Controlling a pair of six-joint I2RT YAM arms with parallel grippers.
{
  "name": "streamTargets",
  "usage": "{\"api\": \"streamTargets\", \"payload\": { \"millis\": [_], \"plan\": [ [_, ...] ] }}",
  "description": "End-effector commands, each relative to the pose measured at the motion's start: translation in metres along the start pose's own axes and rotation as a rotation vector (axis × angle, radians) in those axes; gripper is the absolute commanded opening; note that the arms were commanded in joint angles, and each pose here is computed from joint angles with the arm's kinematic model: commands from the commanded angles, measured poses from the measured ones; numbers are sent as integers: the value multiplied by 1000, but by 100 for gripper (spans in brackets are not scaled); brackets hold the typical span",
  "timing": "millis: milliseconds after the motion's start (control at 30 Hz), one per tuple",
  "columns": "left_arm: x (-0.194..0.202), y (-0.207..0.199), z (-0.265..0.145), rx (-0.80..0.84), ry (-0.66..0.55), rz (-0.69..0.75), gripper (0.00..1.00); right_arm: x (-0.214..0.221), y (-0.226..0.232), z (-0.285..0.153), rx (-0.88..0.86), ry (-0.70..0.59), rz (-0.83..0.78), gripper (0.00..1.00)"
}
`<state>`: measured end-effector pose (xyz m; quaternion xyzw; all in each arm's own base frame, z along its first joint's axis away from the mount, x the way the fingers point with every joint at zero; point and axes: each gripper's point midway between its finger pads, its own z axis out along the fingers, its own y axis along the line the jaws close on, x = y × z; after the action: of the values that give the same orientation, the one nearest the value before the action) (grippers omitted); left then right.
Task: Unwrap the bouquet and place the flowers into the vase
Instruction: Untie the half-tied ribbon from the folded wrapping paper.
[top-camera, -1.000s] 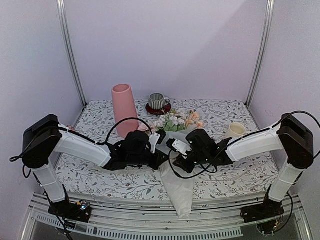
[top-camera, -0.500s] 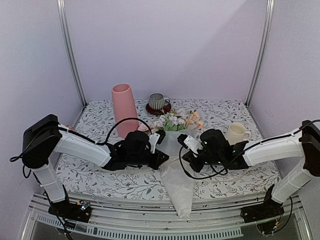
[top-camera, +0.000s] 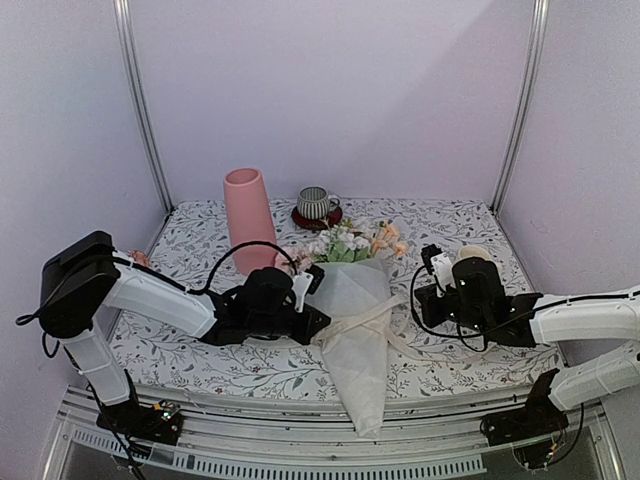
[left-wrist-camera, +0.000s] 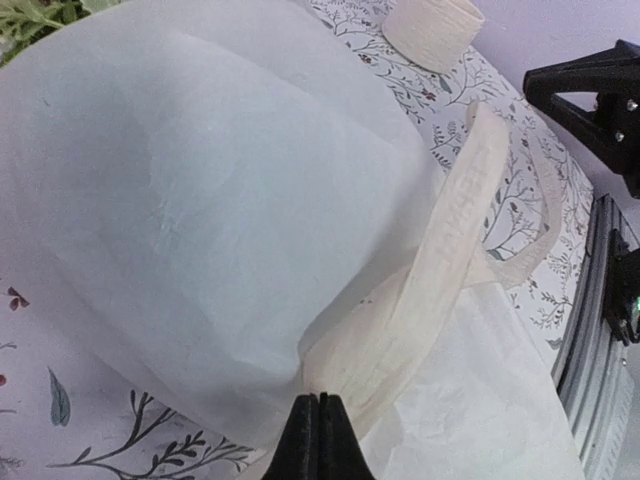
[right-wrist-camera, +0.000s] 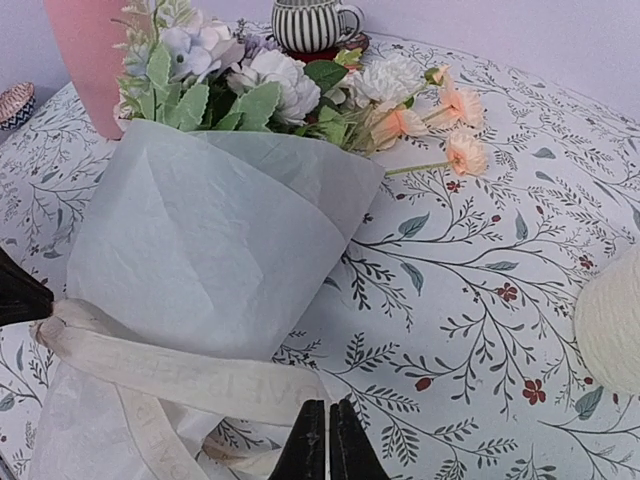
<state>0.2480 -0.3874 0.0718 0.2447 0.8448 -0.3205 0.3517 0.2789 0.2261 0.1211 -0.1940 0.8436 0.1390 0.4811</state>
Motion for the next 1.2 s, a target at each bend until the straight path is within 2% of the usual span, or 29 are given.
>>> {"api": "streamTargets", "payload": {
  "millis": [0,100,200,500,800,1167],
  "plan": [
    [-12,2,-8,-4,-43,-11,0,-3,1,-2,-14,-2,75,8],
    [-13,2,-8,-1,-42,-9,0,-2,8,0,-50,24,46,34],
    [-14,1,-8,1,-45,-8,0,-5,14,-1,-80,30,18,42],
    [-16,0,-7,6,-47,-3,0,-26,71,-14,-356,0,-139,41],
    [-19,-3,-7,9,-53,-3,0,-20,117,1,-457,62,-289,41],
    [-21,-3,-6,5,-54,0,0,2,143,33,-471,177,-394,39]
  ]
}}
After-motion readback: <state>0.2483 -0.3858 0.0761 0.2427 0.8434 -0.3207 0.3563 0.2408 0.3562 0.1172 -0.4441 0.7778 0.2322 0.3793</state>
